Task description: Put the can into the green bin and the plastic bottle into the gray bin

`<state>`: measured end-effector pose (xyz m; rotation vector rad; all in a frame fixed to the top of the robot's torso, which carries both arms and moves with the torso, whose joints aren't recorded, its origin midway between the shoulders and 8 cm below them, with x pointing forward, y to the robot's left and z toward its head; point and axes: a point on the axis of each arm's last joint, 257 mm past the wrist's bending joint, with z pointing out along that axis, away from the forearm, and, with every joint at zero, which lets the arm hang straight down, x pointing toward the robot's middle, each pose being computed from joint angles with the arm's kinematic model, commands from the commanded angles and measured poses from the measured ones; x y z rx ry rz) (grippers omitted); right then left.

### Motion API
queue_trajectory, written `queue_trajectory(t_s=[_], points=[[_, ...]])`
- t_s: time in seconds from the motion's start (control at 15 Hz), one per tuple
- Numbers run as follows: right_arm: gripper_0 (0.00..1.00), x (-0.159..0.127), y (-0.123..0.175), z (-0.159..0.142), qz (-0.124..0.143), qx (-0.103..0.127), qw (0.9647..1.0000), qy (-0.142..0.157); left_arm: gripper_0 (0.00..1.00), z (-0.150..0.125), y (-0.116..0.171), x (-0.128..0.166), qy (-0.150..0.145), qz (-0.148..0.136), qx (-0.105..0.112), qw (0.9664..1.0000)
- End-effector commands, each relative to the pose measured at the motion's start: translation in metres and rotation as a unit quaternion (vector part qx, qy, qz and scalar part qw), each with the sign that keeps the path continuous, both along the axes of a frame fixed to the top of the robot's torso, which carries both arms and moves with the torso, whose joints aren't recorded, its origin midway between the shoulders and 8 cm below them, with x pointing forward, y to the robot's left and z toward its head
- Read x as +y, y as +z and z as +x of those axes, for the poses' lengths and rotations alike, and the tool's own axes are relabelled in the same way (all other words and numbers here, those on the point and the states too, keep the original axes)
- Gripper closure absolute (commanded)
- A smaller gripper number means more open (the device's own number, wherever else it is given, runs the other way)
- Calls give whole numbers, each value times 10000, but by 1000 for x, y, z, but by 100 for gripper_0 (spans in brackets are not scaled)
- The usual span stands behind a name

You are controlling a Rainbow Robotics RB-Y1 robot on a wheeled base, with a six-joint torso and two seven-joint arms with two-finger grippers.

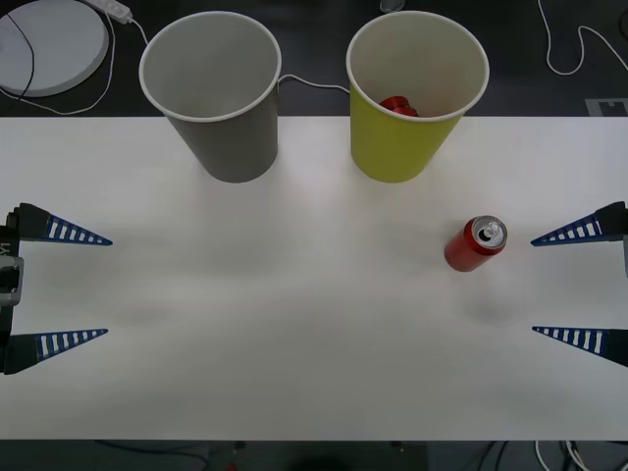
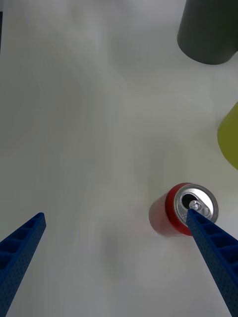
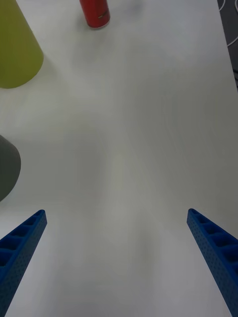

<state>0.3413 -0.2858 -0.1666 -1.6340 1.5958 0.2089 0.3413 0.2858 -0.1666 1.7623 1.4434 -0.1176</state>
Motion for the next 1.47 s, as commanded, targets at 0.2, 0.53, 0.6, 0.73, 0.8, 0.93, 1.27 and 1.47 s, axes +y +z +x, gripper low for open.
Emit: queue_trajectory(t_s=[0.2, 0.53, 0.6, 0.73, 0.8, 0.93, 1.27, 1.47], points=[[0, 0, 0, 0, 0, 0, 10000, 0, 0, 0, 0, 0, 0, 0, 0, 10000], [0, 10, 17, 7, 311, -210, 9993, 35, 0, 0, 0, 0, 0, 0, 0, 10000], [0, 7, 17, 8, 396, -165, 9991, -31, 0, 0, 0, 0, 0, 0, 0, 10000], [0, 1, 14, 10, 532, -146, 9982, -221, 0, 0, 0, 0, 0, 0, 0, 10000], [0, -2, 13, 10, 595, -152, 9975, -342, 0, 0, 0, 0, 0, 0, 0, 10000], [0, -9, 9, 12, 705, -209, 9952, -652, 0, 0, 0, 0, 0, 0, 0, 10000], [0, -24, -3, 11, 994, -231, 9864, -1289, 0, 0, 0, 0, 0, 0, 0, 10000], [0, -26, -17, 10, 1237, -166, 9783, -1655, 0, 0, 0, 0, 0, 0, 0, 10000]])
